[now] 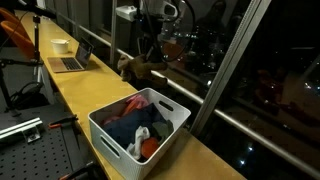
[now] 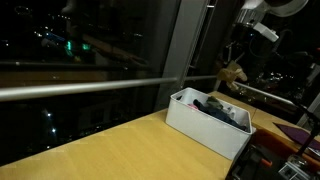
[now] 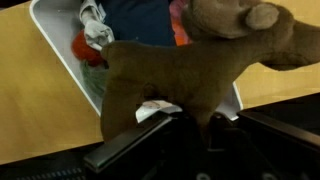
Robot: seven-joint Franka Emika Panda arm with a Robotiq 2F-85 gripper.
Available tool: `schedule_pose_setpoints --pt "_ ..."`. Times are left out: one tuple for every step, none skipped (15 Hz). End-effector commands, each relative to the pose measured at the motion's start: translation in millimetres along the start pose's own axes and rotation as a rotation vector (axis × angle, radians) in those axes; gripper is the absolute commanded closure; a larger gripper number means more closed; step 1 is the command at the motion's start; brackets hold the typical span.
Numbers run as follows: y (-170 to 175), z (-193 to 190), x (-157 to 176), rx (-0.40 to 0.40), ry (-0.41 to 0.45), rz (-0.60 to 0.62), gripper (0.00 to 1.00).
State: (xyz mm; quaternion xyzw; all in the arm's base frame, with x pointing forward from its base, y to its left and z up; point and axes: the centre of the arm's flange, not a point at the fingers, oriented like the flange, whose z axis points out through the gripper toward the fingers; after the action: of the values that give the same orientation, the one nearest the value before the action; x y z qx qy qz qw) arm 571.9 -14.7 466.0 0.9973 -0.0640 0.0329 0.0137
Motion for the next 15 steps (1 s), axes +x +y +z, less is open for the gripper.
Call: schedule_pose_setpoints --pt "12 7 22 0.013 -0.006 -0.034 0.67" --pt "15 10 23 0.012 -0.004 -0.037 0.66" --pt "17 12 24 0.012 -0.006 -0.04 0.6" --pt "20 13 23 0.009 -0.003 -0.041 0.52" --pt "23 14 21 0.006 0.0 -0.039 0.45" --pt "24 13 18 0.004 0.003 -0.037 0.39" --pt "25 12 14 0.004 0.01 -0.033 0.31" --pt "22 10 9 0.009 0.02 -0.03 0.24" --pt "16 9 4 0.011 0.031 -0.035 0.16" --pt "6 9 -1 0.016 0.049 -0.024 0.1" --pt "17 15 15 -0.001 0.011 -0.025 0.03" --pt "15 15 14 0.0 0.015 -0.028 0.19" --pt "15 16 14 0.0 0.013 -0.028 0.13" --pt "15 17 14 0.0 0.011 -0.028 0.06" --pt "16 18 15 -0.001 0.009 -0.026 0.03"
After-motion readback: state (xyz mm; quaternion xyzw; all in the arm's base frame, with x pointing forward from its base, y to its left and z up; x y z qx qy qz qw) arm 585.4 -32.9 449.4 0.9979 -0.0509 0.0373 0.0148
